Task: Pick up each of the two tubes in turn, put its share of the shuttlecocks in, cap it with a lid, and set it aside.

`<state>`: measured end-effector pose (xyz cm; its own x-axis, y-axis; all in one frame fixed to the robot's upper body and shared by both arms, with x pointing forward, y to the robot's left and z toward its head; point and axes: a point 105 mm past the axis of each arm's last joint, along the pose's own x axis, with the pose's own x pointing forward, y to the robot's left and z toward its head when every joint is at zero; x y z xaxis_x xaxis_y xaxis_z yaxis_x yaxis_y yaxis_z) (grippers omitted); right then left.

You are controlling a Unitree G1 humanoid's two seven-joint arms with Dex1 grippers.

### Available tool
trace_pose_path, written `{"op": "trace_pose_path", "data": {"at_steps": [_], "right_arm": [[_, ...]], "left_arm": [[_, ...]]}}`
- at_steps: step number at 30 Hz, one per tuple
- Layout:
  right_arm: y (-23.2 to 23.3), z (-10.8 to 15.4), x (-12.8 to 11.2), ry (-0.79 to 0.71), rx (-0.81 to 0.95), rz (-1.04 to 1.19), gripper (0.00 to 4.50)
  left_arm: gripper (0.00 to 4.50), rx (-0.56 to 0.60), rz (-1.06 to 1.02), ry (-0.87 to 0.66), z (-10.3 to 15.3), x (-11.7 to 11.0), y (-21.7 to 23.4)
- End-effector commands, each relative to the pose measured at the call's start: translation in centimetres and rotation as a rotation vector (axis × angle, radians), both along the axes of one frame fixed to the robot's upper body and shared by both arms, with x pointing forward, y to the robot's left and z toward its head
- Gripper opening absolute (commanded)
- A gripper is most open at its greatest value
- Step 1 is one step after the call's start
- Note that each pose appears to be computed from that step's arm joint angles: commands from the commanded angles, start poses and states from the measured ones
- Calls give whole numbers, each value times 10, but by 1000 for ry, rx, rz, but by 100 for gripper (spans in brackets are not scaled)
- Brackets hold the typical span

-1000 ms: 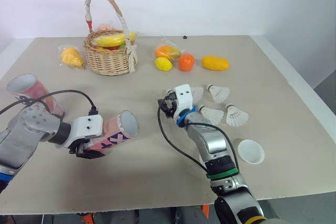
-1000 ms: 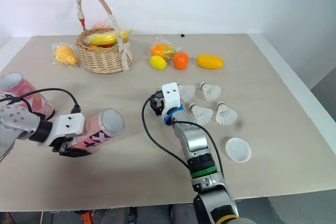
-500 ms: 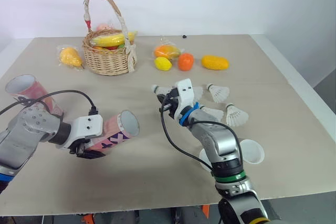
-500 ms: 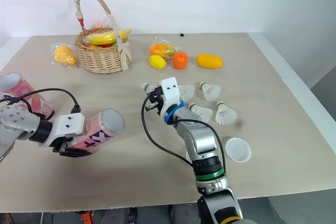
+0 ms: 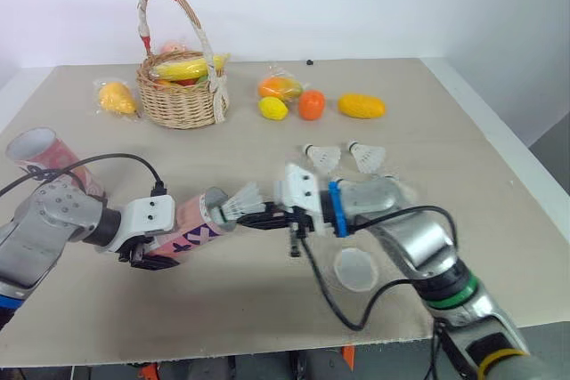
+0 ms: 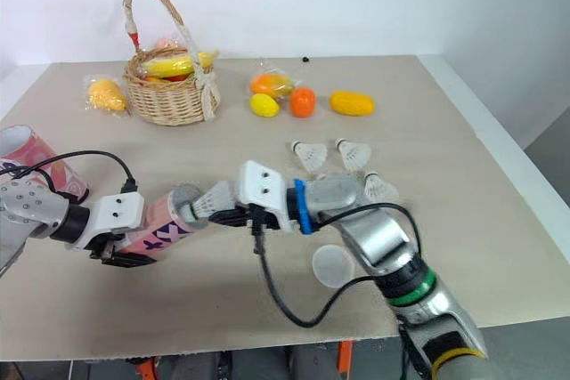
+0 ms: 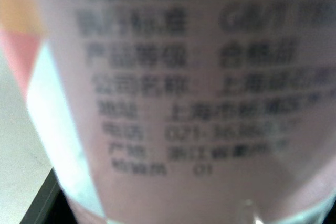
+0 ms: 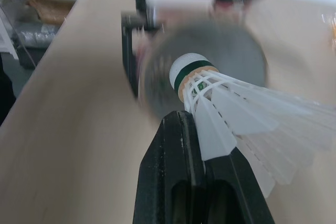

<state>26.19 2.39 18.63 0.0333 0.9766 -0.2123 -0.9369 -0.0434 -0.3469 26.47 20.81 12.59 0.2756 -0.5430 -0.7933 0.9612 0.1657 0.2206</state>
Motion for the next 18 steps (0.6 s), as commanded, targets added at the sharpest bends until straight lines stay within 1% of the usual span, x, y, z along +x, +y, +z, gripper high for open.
{"op": "trace_pose_path", "data": {"at_steps": [1,3,5,7,8,9,10,11,14,16,18], "right_arm": [[1,21,-5,19,106,-1,96],[-10,28,-5,67,201,-47,211],[-22,30,-8,110,267,-92,305],[-33,29,-10,138,317,-156,409],[-39,28,-10,149,343,-192,446],[-46,28,-11,160,371,-234,446],[-61,27,-9,160,427,-326,446],[-77,22,-7,157,450,-424,446],[-118,3,1,38,433,-706,446],[-138,-3,4,5,477,-855,446],[-152,-10,3,-12,489,-956,446]], "left_arm": [[326,7,-7,-21,6,1,0],[326,15,-8,-19,6,0,1],[326,27,-8,-20,6,-1,2],[326,33,-8,-23,6,-1,3],[326,34,-8,-24,6,-1,3],[326,36,-8,-25,7,-1,4],[326,39,-7,-26,7,-1,5],[326,44,-5,-28,8,-1,6],[326,62,-4,-39,10,1,9],[326,60,-9,-42,10,1,8],[326,55,-19,-43,11,2,5]]}}
